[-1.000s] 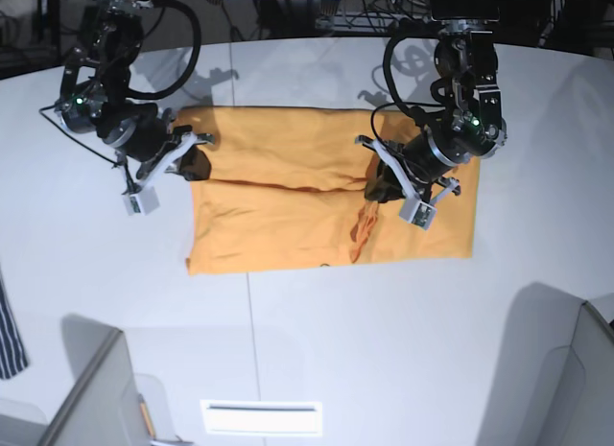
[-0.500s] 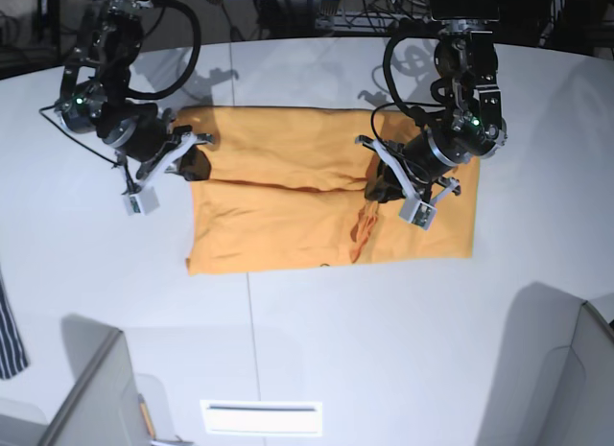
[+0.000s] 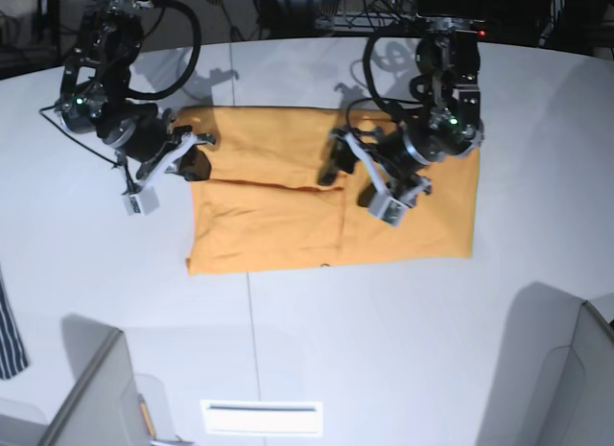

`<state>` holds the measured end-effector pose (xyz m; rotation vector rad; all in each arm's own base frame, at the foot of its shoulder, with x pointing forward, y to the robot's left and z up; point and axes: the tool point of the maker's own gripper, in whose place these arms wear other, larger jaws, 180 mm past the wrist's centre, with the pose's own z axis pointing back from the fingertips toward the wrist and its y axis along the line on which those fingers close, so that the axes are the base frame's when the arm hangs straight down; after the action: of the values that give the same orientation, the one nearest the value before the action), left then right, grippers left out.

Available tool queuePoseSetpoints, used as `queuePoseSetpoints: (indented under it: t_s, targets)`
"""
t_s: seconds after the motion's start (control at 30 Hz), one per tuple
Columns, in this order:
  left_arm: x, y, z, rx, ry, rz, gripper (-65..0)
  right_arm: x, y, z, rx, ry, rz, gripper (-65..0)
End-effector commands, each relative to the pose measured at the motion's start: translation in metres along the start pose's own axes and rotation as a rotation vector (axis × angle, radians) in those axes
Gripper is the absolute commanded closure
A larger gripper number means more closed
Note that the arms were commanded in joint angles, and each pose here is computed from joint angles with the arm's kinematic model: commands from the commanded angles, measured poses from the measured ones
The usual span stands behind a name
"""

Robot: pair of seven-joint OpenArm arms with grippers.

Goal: Fold the T-shirt properly
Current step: 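Lower the folded end onto the shirt and release the left gripper, then grasp the other strip end with the right gripper and lift it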

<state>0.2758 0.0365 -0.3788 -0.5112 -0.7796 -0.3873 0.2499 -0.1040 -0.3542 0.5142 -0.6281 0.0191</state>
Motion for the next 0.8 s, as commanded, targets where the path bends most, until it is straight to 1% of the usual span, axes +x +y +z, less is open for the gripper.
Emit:
queuePoseSetpoints:
  t_s: [0.0, 0.07, 0.13, 0.17, 0.23, 0.27, 0.3, 0.33, 0.4, 0.43, 0.5, 0.53, 0.6, 0.63, 0.67, 0.7, 0.73, 0.77]
  targets:
    - [0.015, -0.011, -0.002, -0.032, -0.045, -0.022, -47.9, 0.012, 0.004, 0.003, 0.015, -0.042, 0.015, 0.0]
    - [0.014, -0.029, -0.009, -0.078, -0.035, -0.045, -48.9, 0.013, 0.004, 0.003, 0.015, -0.044, 0.015, 0.0]
    - [0.016, -0.037, -0.01, -0.097, -0.035, -0.06, -48.7, 0.014, 0.003, 0.004, 0.011, -0.048, 0.014, 0.0]
    - [0.017, -0.037, -0.01, -0.097, -0.038, -0.062, -48.5, 0.015, 0.002, 0.004, 0.009, -0.051, 0.014, 0.0]
    - [0.016, -0.021, -0.004, -0.057, -0.043, -0.042, -47.1, 0.02, 0.002, 0.004, 0.008, -0.059, 0.02, 0.0]
    - [0.015, -0.011, 0.0, -0.029, -0.048, -0.023, -43.8, 0.02, 0.001, 0.004, 0.007, -0.058, 0.02, 0.0]
    - [0.015, 0.003, 0.006, 0.009, -0.057, -0.002, -37.7, 0.022, 0.001, 0.003, 0.009, -0.061, 0.018, 0.0]
    - [0.017, 0.017, 0.014, 0.049, -0.072, 0.016, -28.6, 0.026, 0.001, 0.001, 0.012, -0.066, 0.018, 0.0]
    - [0.014, 0.047, 0.036, 0.143, -0.098, 0.056, -6.1, 0.029, -0.002, -0.006, 0.019, -0.058, 0.001, 0.0]
    - [0.015, 0.06, 0.049, 0.191, -0.116, 0.069, 0.0, 0.03, -0.005, -0.011, 0.022, -0.05, -0.013, 0.0]
    - [0.016, 0.085, 0.074, 0.283, -0.148, 0.088, 0.0, 0.029, -0.012, -0.024, 0.032, -0.02, -0.05, 0.0]
    - [0.015, 0.096, 0.086, 0.325, -0.157, 0.097, 0.0, 0.028, -0.016, -0.03, 0.035, 0.001, -0.068, -2.9]
    - [0.006, 0.12, 0.114, 0.416, -0.156, 0.11, 0.0, 0.025, -0.02, -0.044, 0.067, 0.042, -0.121, -21.8]
    - [0.001, 0.132, 0.127, 0.457, -0.148, 0.111, 0.0, 0.025, -0.022, -0.047, 0.092, 0.042, -0.165, -30.6]
    - [-0.004, 0.142, 0.139, 0.493, -0.137, 0.114, 0.0, 0.027, -0.023, -0.048, 0.119, 0.029, -0.207, -36.5]
    - [-0.01, 0.154, 0.153, 0.532, -0.123, 0.11, 0.0, 0.029, -0.026, -0.048, 0.146, 0.013, -0.25, -40.2]
    - [-0.015, 0.165, 0.169, 0.574, -0.111, 0.105, 0.0, 0.034, -0.027, -0.047, 0.166, -0.008, -0.278, -41.1]
    - [-0.02, 0.175, 0.185, 0.615, -0.097, 0.101, 0.0, 0.042, -0.031, -0.045, 0.173, -0.026, -0.285, -40.2]
